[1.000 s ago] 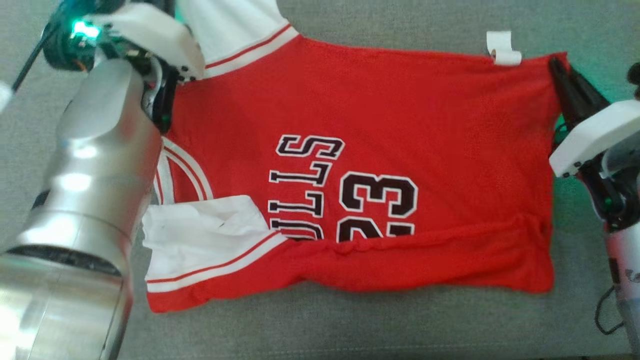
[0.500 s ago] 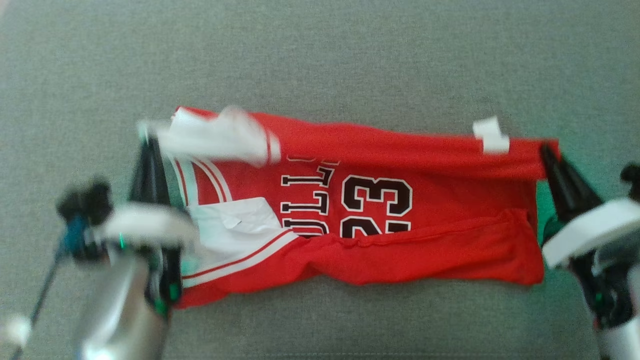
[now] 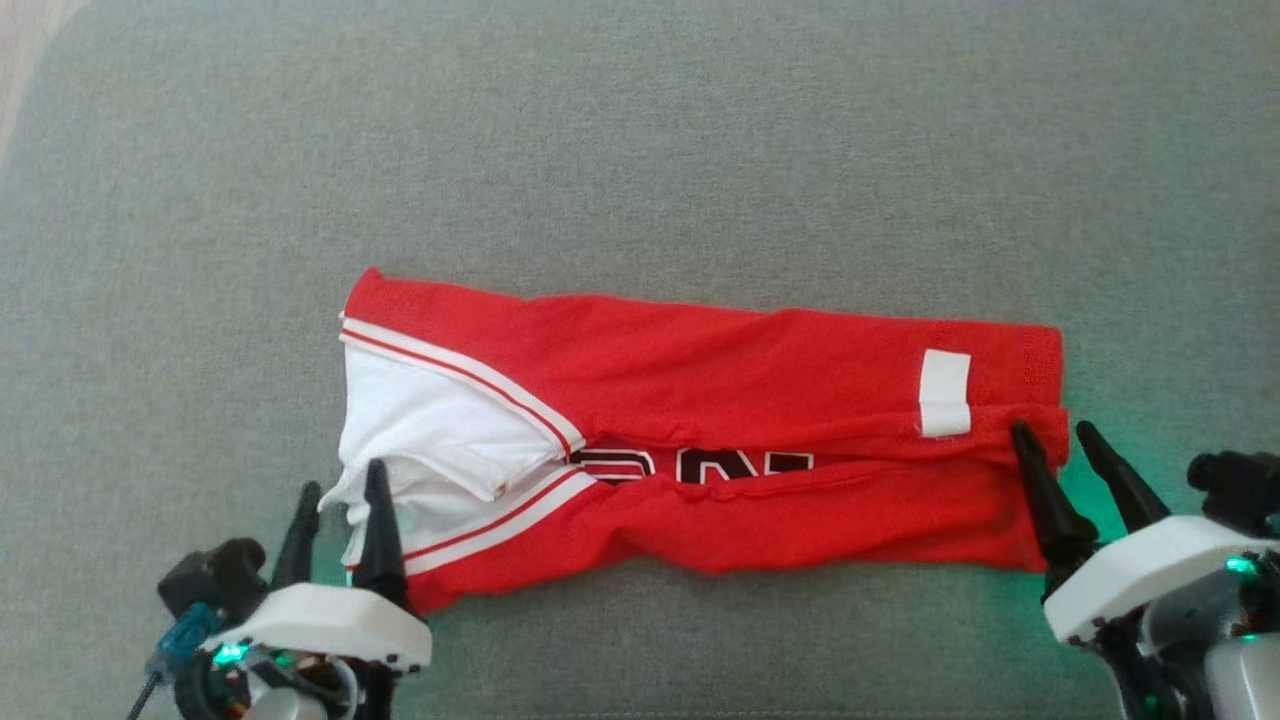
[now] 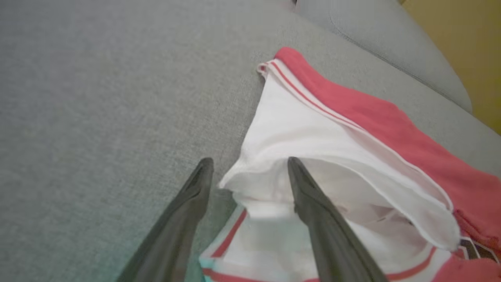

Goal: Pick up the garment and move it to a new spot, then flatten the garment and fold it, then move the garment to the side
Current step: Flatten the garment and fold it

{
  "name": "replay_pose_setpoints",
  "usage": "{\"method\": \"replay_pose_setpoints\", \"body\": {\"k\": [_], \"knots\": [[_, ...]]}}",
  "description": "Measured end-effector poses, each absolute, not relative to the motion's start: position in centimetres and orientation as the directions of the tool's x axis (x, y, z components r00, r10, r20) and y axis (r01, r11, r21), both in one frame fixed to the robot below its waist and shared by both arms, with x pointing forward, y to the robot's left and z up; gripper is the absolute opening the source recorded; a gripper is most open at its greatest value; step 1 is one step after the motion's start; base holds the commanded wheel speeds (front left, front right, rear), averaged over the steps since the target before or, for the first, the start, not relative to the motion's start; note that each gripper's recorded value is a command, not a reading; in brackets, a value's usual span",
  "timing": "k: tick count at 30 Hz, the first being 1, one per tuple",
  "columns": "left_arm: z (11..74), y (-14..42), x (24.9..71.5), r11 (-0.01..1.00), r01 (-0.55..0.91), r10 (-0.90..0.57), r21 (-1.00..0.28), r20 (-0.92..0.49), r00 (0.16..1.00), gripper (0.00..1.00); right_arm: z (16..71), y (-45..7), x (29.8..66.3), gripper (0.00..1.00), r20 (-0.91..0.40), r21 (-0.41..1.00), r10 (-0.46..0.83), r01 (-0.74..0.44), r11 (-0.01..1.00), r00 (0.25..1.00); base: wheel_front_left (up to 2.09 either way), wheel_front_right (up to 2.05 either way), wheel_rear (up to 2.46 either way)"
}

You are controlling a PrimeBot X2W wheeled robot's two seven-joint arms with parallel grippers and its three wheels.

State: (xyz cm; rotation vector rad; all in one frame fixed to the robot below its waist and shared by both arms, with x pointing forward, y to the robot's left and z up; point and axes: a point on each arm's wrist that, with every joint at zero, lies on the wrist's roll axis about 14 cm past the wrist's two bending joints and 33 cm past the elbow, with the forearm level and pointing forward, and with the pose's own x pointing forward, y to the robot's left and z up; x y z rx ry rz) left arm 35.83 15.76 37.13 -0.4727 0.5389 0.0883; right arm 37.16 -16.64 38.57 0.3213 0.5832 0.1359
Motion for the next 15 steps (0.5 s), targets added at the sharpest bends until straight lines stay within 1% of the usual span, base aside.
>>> {"method": "replay_pose_setpoints", "body": {"k": [2, 5, 8, 11, 15], "knots": [[38.0, 16.3, 36.2, 0.912, -0.185, -0.01, -0.367, -0.471, 0.882, 1.0, 39.3, -16.5, 37.1, 1.0, -0.493, 0.335, 0.21, -0.039, 0.941, 0.844, 0.0, 0.0, 0.0], [40.5, 17.6, 37.4, 0.946, -0.153, 0.046, -0.287, -0.347, 0.937, 1.0, 41.5, -16.2, 37.4, 1.0, -0.422, 0.325, 0.205, -0.064, 0.943, 0.883, 0.0, 0.0, 0.0], [43.1, 18.8, 38.2, 0.976, -0.129, 0.086, -0.178, -0.231, 0.969, 1.0, 44.2, -16.1, 38.0, 1.0, -0.337, 0.291, 0.2, -0.1, 0.952, 0.92, 0.0, 0.0, 0.0], [45.4, 19.0, 38.6, 0.99, -0.098, 0.083, -0.102, -0.142, 0.986, 1.0, 47.3, -17.7, 38.7, 1.0, -0.23, 0.207, 0.129, -0.081, 0.975, 0.965, 0.0, 0.0, 0.0], [47.4, 18.1, 39.1, 0.998, -0.038, 0.035, -0.04, -0.065, 0.997, 1.0, 49.4, -18.6, 38.9, 1.0, -0.172, 0.128, 0.092, -0.07, 0.989, 0.981, 0.0, 0.0, 0.0]]}}
